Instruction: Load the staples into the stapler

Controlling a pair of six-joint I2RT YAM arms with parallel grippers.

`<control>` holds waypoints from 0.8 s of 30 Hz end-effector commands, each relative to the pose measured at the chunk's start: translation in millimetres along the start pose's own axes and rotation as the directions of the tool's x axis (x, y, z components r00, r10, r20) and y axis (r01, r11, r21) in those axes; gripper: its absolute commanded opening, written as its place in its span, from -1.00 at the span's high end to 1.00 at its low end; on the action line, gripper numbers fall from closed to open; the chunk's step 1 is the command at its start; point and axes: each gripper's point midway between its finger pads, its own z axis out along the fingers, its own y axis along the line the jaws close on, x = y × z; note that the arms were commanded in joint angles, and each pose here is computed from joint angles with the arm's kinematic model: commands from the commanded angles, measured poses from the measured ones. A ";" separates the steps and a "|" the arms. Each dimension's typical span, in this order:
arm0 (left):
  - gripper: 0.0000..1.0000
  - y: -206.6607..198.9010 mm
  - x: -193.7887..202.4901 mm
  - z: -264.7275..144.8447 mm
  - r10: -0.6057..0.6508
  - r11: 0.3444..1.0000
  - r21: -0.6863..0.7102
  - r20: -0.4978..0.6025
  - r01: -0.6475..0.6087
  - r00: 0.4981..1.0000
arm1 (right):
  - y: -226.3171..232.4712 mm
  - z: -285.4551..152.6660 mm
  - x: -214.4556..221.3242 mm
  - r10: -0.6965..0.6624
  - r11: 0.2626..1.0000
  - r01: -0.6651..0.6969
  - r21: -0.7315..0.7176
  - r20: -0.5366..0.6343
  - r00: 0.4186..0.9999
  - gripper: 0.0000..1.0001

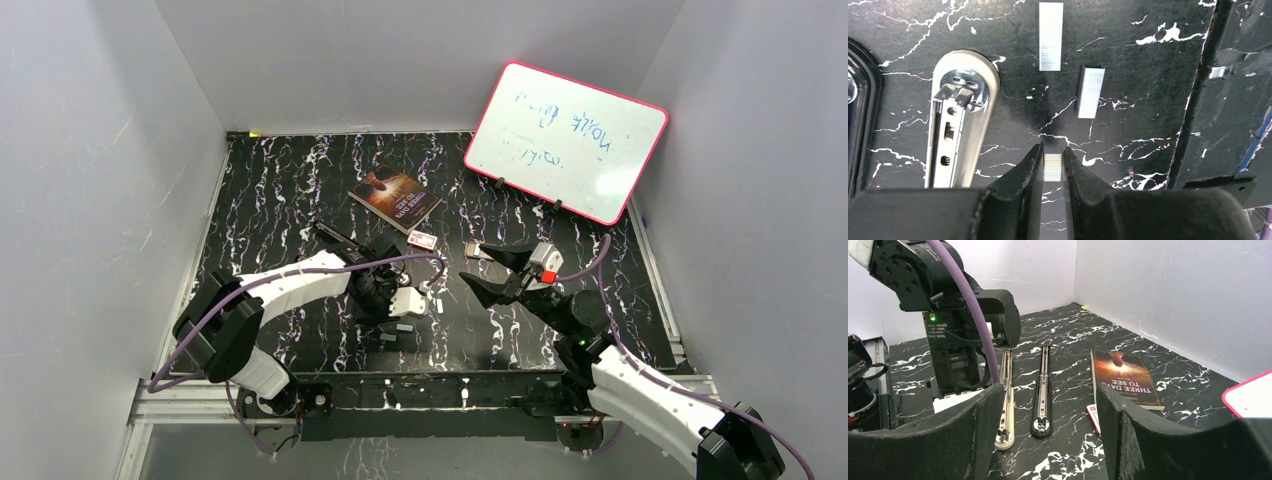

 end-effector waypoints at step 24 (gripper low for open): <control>0.32 17.4 -21.1 -41.2 0.027 0.972 -0.234 0.108 -0.001 0.994 | -56.4 -16.2 1.7 0.288 0.870 -0.286 0.402 0.056 0.956 -0.46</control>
